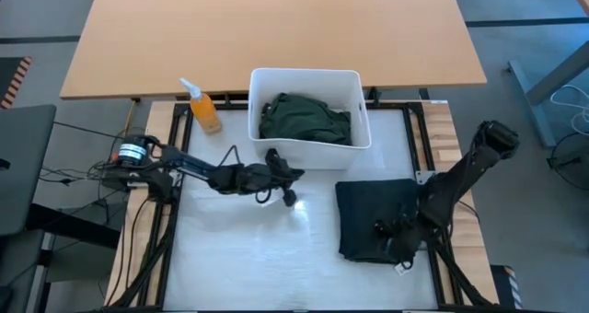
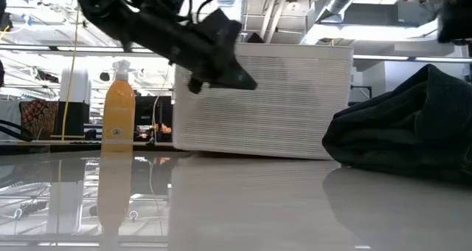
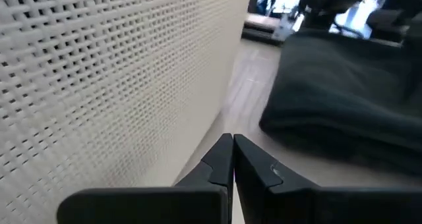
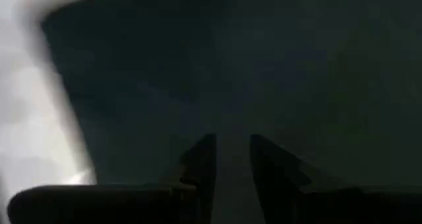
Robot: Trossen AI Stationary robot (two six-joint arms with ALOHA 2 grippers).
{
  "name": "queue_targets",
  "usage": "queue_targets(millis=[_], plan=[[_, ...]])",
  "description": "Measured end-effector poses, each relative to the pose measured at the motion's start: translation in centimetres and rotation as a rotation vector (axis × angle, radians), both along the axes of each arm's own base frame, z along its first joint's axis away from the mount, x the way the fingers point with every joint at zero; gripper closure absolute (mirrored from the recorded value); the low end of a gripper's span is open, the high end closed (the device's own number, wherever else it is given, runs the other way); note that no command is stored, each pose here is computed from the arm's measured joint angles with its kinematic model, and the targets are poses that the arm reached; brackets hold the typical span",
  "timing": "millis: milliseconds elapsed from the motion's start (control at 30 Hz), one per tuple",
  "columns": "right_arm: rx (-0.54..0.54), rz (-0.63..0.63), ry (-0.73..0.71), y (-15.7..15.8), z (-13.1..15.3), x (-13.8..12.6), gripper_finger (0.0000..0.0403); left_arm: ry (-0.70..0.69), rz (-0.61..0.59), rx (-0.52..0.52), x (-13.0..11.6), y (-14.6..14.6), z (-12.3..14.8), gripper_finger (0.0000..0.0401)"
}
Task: Fold laundry
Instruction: Remove the black t-shirt from the white bin
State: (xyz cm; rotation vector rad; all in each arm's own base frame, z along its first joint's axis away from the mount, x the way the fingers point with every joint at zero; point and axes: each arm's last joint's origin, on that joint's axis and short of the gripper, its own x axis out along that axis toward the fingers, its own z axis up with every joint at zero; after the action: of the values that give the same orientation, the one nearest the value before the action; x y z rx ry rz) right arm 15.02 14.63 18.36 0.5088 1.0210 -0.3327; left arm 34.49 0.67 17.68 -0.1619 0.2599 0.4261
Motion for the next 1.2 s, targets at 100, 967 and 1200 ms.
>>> queue_targets(millis=[100,967,1200], plan=[[-0.050,-0.052,0.074,0.3,-1.0,-1.0,0.0281,0.018,-0.094,-0.038,1.8,-0.8,-0.7,0.0401],[-0.204,-0.025,0.044,1.0,-2.5,-1.1,0.0281,0.227,0.131,0.239,2.2,-6.9,-1.8,0.0401],[-0.244,-0.003,0.021,0.9,-2.5,-1.0,0.0281,0.125,-0.121,0.467,0.7,-12.8,6.5,0.0401]])
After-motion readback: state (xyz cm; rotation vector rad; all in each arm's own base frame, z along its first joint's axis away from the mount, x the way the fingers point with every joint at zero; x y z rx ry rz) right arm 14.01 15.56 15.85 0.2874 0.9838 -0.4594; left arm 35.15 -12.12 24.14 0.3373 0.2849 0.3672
